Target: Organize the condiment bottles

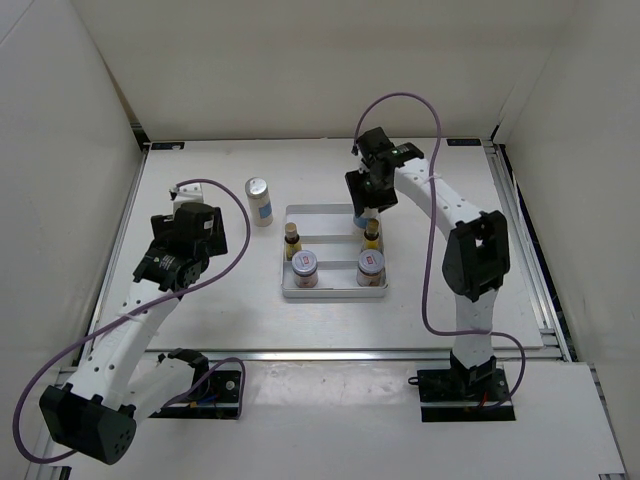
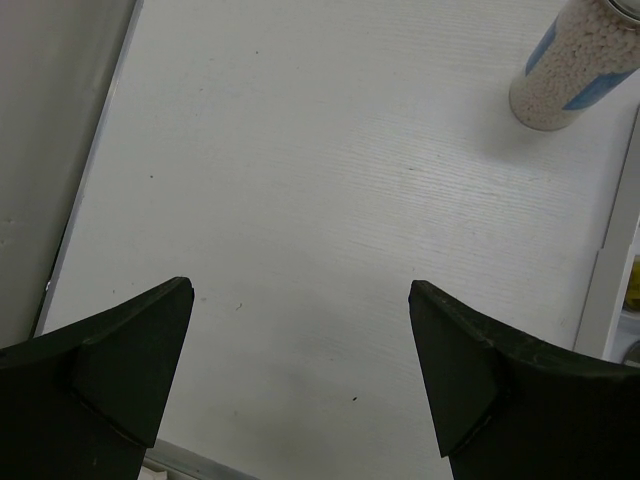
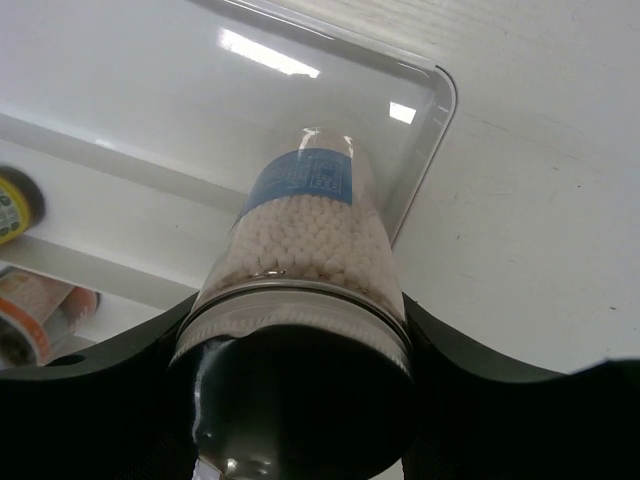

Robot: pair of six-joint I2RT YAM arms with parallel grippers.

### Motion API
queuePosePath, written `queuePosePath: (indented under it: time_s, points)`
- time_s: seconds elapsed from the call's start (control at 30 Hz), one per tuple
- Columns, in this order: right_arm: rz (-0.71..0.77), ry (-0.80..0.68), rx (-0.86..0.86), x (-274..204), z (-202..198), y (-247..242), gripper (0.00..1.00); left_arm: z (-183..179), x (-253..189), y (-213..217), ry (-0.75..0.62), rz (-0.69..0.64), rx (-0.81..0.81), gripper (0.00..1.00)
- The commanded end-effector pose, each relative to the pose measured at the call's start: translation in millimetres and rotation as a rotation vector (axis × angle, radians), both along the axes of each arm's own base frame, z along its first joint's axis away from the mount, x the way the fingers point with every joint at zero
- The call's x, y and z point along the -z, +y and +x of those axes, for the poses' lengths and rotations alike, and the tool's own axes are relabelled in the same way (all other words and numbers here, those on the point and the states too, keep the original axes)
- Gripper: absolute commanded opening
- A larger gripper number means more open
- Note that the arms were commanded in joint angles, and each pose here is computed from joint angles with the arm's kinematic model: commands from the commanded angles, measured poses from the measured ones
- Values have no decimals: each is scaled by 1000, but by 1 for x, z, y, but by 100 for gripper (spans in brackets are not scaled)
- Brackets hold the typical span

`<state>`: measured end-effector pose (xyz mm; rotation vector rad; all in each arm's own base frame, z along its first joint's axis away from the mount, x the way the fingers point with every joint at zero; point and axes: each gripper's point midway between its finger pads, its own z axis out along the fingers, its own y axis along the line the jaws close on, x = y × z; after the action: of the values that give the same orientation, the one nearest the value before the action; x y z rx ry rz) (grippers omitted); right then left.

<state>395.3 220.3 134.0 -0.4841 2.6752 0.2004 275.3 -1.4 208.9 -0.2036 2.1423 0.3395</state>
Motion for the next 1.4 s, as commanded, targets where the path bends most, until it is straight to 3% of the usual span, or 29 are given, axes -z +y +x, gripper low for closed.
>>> queuePosePath:
  time_s: [0.0,0.2,0.27,0.3,0.37,0.6,0.63,0.77,1.1,1.37]
  points:
    - [-6,-48,37,-3,9,-2,29,1,-3,-5,-23,-18,22,100]
    - [-44,-31,60,13,12,-6,39,4,-2,-9,-18,-30,38,100]
    - [-51,-35,64,13,12,-8,53,6,5,-15,7,-42,61,100]
    - [-53,-33,64,11,12,-8,81,7,1,-18,-1,-57,76,100]
    - [-66,-62,66,3,11,-8,99,13,3,-24,14,-62,99,100]
    - [-17,-176,81,-66,17,-9,99,39,-11,-37,21,-69,122,100]
    - [22,-230,92,-95,19,-8,99,46,-26,-42,-7,-89,138,100]
    - [107,-287,70,-137,1,-3,99,74,-56,-62,-53,-147,192,100]
    - [85,-241,63,-111,-37,-8,99,152,-71,-111,-64,-251,344,100]
    - [61,-219,67,-97,-53,-20,99,192,-28,-124,34,-244,362,100]
